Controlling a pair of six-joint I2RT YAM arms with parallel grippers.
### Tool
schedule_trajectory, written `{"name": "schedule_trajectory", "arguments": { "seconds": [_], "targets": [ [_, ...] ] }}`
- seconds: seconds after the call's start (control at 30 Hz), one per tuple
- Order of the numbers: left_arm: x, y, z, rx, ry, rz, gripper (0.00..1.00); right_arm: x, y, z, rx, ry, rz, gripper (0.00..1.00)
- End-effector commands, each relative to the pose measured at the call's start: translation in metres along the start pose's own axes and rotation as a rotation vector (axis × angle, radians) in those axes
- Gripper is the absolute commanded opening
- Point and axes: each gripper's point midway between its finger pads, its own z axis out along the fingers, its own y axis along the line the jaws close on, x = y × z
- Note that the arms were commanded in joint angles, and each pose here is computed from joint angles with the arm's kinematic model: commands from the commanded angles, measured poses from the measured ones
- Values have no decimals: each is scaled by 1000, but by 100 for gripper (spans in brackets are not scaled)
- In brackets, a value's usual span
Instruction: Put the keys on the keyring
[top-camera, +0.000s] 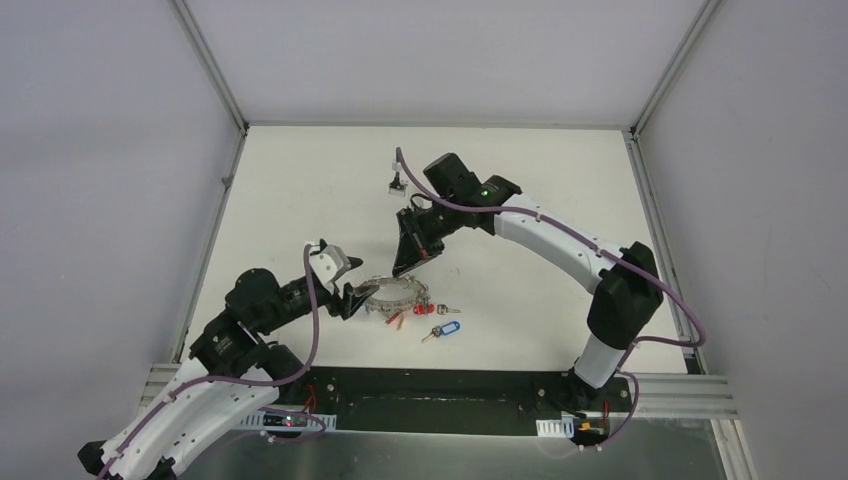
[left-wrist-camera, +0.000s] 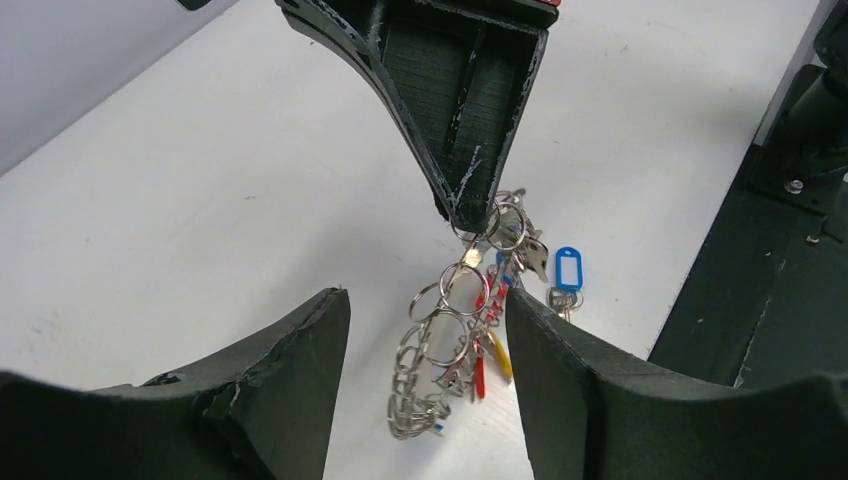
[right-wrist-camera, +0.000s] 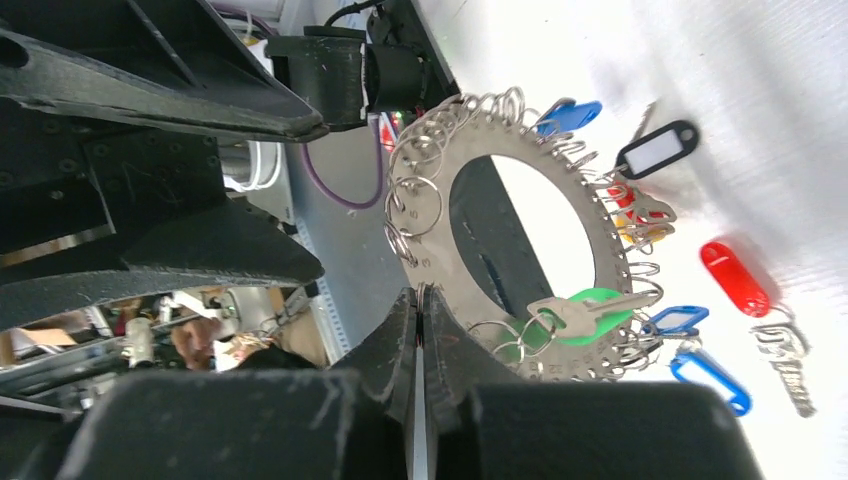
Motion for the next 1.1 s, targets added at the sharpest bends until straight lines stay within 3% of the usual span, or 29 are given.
{"name": "schedule_trajectory", "arguments": {
  "seconds": [0.0,0.33,0.63,0.83,1.07],
  "targets": [
    [-24,3,-2,24,-41,144,59,-6,8,-21,52,2,-165,0],
    [-24,-5,16,106,-9,177,52,-12,13,-35,77,-42,-297,0],
    [-25,-10,37,159,-20,169,45,-30,29,-54,98,-212,-456,0],
    [-27,-26,44,255,-39,135,36,-34,28,-63,150,-226,-426,0],
    [-26,-37,47,312,-39,86,35,-23,17,-62,204,-115,-323,0]
  ]
}}
